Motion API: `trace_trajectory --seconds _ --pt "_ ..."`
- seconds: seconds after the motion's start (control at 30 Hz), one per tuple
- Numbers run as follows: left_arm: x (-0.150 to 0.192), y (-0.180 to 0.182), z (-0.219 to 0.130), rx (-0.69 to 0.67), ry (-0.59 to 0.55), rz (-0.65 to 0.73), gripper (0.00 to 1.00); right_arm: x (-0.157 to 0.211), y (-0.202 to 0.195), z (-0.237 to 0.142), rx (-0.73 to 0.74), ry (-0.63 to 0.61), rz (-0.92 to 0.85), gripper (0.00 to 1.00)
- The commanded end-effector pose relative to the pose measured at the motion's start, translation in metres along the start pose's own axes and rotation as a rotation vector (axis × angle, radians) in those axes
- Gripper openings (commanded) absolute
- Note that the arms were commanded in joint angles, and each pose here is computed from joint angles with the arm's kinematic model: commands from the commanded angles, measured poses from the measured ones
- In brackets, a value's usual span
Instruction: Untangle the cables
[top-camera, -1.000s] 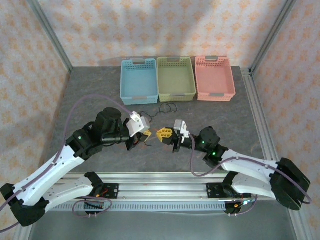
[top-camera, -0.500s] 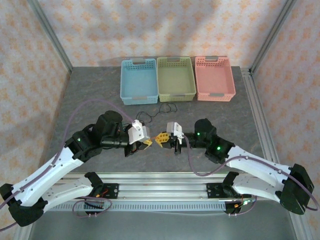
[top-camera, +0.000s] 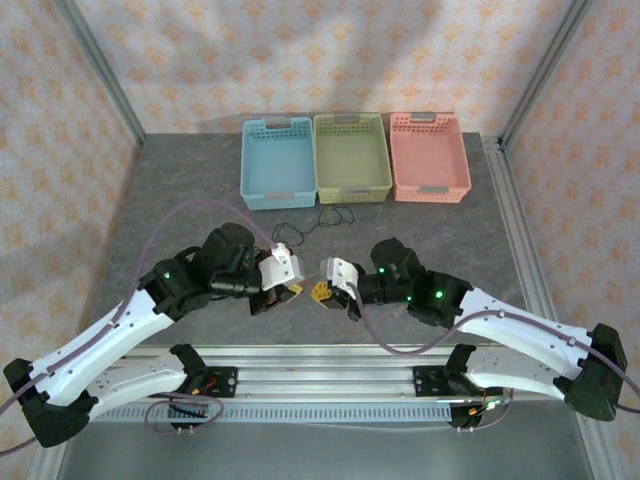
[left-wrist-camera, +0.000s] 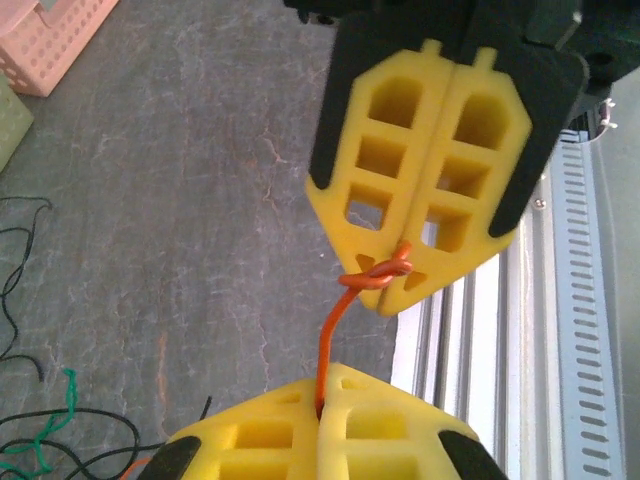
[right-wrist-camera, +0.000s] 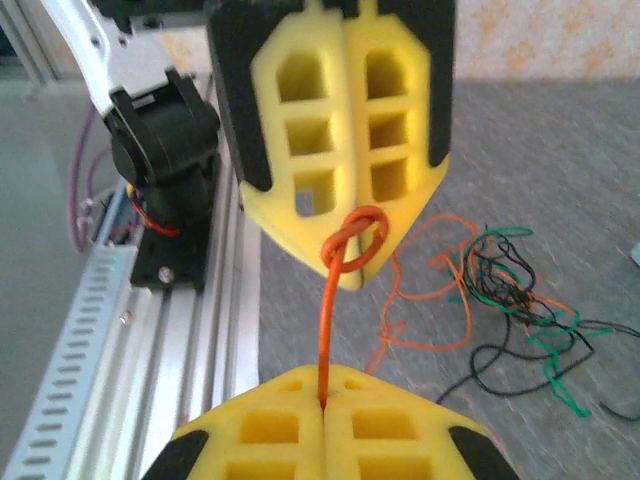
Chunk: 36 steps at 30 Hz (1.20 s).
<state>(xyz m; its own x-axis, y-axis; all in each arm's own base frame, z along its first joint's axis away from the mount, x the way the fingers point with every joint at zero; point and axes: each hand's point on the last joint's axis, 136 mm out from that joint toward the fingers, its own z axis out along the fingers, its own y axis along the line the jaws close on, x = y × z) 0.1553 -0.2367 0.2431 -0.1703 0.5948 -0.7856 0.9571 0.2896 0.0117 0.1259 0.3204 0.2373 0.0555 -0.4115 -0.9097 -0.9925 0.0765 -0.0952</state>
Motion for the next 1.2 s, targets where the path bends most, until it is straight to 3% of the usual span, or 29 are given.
trace_trajectory --seconds 0.0,0.17,0.37,0.43,0.57,0.9,1.17 --pt "0.004 0.005 -0.001 -0.031 0.04 0.008 0.0 0.017 -0.02 -0.004 0.13 0.125 -0.069 0.0" --pt "0.002 0.009 -0.005 -0.068 0.025 0.005 0.0 0.03 -0.031 -0.004 0.203 0.152 -0.082 0.0" --pt "0.001 0.005 -0.006 -0.051 0.008 0.01 0.0 0.027 -0.035 -0.006 0.229 0.064 -0.064 0.02" --pt "0.001 0.006 -0.004 -0.046 0.021 0.001 0.0 0.023 -0.032 -0.004 0.216 0.033 -0.062 0.29" --pt "0.0 0.005 -0.001 -0.034 0.024 -0.006 0.0 0.015 -0.036 -0.006 0.258 -0.062 -0.074 0.47" --pt "-0.005 0.009 -0.003 -0.056 0.001 -0.011 0.0 -0.008 -0.032 -0.008 0.242 -0.253 -0.037 0.55" --pt "-0.014 0.013 -0.01 -0.089 -0.064 -0.003 0.0 -0.011 -0.023 0.002 0.166 -0.309 0.022 0.44"
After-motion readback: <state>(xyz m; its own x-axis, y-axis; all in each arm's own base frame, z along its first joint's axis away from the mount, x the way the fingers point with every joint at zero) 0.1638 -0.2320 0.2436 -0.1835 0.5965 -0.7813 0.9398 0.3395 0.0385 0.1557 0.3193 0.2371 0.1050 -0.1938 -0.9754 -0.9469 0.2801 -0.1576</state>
